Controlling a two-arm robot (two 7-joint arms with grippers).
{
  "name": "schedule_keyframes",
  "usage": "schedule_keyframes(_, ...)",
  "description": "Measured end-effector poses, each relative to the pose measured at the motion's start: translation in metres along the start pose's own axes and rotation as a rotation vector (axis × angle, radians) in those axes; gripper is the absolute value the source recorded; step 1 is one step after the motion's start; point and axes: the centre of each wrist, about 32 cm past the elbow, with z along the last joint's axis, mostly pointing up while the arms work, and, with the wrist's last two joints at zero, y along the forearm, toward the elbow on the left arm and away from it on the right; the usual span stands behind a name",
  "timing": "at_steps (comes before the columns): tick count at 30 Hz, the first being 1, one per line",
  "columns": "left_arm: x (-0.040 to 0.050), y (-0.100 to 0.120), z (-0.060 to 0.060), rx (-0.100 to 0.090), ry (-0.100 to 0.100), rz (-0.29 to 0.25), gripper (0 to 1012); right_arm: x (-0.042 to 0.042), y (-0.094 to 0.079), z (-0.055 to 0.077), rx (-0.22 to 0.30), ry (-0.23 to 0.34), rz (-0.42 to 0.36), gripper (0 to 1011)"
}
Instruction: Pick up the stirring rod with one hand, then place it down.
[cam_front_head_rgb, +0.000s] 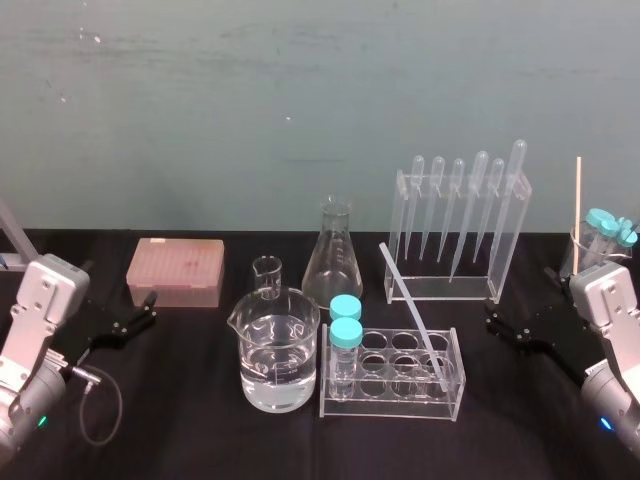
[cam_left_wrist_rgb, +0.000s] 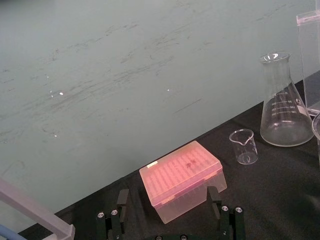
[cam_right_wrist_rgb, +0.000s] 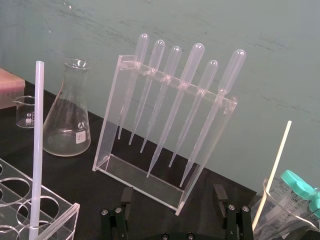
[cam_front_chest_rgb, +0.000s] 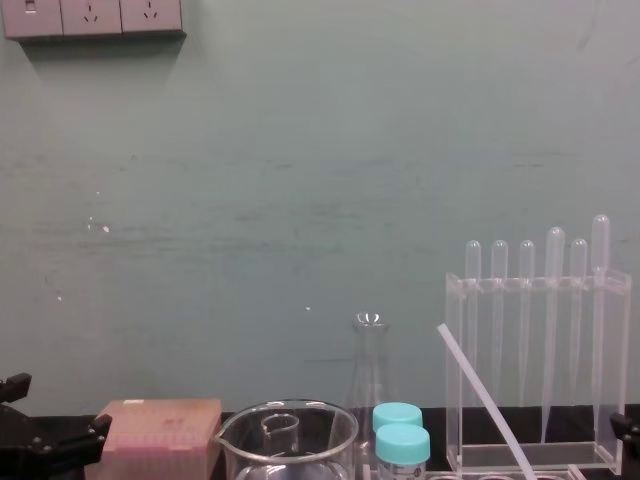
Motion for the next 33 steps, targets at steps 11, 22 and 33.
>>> schedule_keyframes(11, 0.0, 0.0, 0.0, 0.0, 0.0, 0.0, 1000, 0.0, 0.0, 0.0, 0.0, 0.0, 0.0, 1003)
schedule_keyframes(22, 0.0, 0.0, 0.0, 0.0, 0.0, 0.0, 1000, 0.0, 0.0, 0.0, 0.0, 0.0, 0.0, 1003)
schedule_keyframes(33, 0.0, 0.0, 0.0, 0.0, 0.0, 0.0, 1000, 0.0, 0.0, 0.0, 0.0, 0.0, 0.0, 1003)
